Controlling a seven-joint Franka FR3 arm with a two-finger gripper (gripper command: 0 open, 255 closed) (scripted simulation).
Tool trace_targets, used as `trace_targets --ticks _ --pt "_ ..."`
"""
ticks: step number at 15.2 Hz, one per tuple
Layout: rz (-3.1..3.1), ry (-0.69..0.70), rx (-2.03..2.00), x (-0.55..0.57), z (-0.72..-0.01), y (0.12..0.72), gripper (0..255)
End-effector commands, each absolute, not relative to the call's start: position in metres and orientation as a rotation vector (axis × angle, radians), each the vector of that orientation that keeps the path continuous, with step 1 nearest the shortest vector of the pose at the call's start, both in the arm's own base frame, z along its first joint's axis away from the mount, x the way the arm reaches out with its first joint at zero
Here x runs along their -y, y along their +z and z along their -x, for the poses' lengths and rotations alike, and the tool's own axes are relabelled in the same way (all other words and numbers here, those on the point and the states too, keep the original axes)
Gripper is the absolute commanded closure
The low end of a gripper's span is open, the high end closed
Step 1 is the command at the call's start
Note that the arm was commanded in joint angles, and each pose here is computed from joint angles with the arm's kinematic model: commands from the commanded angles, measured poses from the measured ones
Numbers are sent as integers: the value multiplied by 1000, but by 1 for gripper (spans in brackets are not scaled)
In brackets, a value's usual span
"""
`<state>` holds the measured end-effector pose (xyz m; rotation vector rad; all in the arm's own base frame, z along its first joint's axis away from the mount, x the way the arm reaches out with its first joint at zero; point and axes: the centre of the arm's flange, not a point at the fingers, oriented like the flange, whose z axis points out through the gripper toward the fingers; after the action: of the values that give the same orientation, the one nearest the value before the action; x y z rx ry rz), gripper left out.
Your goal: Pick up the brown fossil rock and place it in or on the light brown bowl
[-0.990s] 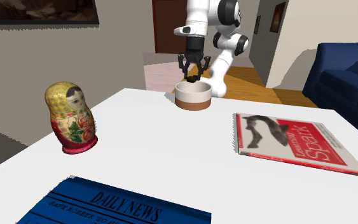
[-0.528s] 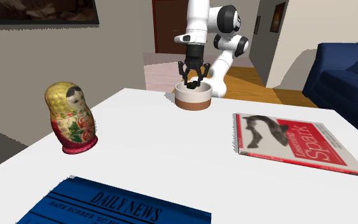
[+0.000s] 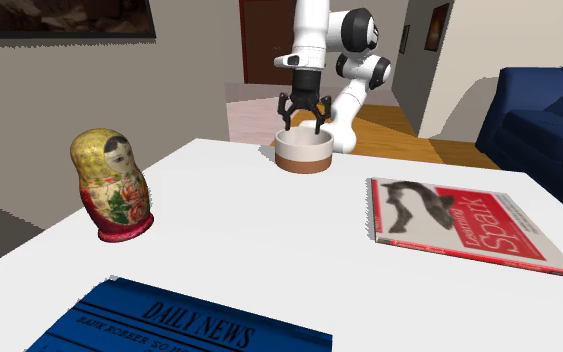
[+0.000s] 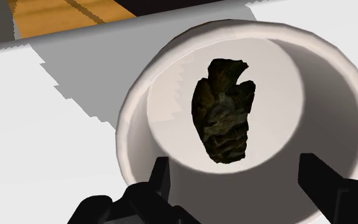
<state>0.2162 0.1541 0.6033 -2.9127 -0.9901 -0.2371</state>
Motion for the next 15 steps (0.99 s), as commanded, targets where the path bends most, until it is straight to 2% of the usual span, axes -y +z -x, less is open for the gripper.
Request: trace_targets --ticks 1,3,7,15 --pt "2913 -237 990 -154 -216 603 0" --pt "2913 -237 990 -154 -216 603 0" --pt "2913 -237 990 -149 -210 653 0" --pt "2913 -237 990 -149 -210 653 0"
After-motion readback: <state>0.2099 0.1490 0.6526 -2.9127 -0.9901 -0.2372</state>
